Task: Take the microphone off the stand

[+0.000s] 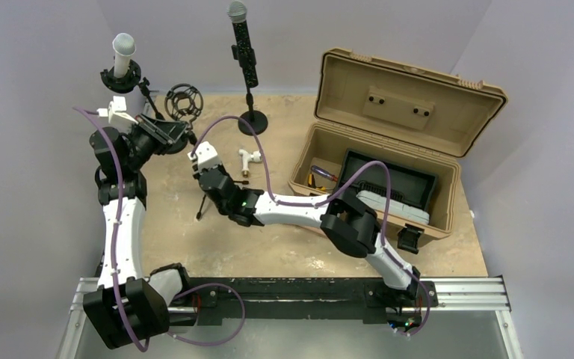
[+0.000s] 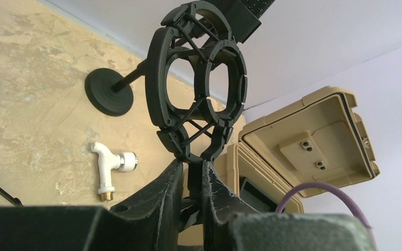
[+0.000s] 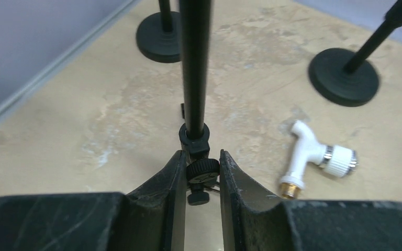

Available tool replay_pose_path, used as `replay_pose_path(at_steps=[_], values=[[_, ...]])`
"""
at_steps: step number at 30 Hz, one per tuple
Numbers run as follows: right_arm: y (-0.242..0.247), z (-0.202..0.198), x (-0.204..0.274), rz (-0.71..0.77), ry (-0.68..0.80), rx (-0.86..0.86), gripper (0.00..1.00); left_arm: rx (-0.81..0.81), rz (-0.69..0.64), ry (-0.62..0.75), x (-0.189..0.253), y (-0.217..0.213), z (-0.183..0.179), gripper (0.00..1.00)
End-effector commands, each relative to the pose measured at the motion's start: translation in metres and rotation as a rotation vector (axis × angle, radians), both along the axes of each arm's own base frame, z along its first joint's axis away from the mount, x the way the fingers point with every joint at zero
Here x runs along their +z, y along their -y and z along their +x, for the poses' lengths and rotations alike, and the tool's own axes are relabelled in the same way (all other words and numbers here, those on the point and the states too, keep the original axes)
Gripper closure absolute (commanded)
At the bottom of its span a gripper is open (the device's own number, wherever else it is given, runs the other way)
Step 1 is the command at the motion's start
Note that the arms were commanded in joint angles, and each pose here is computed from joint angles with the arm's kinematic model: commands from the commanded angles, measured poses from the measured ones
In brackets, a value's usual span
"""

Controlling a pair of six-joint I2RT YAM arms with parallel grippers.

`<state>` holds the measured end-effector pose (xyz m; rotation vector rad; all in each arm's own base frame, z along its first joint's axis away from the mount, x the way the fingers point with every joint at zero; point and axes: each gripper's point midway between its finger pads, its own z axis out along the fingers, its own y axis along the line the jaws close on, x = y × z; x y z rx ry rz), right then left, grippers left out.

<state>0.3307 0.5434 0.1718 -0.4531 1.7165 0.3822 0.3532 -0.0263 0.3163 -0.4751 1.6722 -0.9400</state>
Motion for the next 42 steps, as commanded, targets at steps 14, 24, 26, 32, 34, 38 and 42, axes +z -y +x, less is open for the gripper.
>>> replay_pose_path(at_steps=[14, 24, 26, 32, 34, 38, 42], values=[[-0.02, -0.013, 0.077, 0.088, 0.104, 0.098, 0.63, 0.0, 0.007, -0.047, -0.014, 0.001, -0.002, 1.0], [-0.004, -0.014, 0.086, 0.317, -0.167, 0.381, 0.33, -0.007, 0.003, -0.049, -0.014, 0.002, -0.003, 1.0], [-0.001, -0.012, 0.081, 0.358, -0.234, 0.454, 0.33, -0.007, 0.002, -0.049, -0.014, 0.002, -0.003, 1.0], [-0.002, -0.017, 0.066, 0.432, -0.374, 0.606, 0.33, -0.009, 0.004, -0.047, -0.013, 0.002, -0.003, 1.0], [-0.003, -0.019, 0.062, 0.439, -0.391, 0.627, 0.33, -0.009, 0.003, -0.048, -0.014, 0.002, -0.003, 1.0], [-0.007, -0.025, 0.053, 0.45, -0.436, 0.669, 0.35, -0.011, 0.001, -0.048, -0.013, 0.002, -0.003, 1.0], [-0.009, -0.026, 0.045, 0.474, -0.479, 0.681, 0.44, -0.013, -0.001, -0.049, -0.013, 0.003, -0.004, 1.0]])
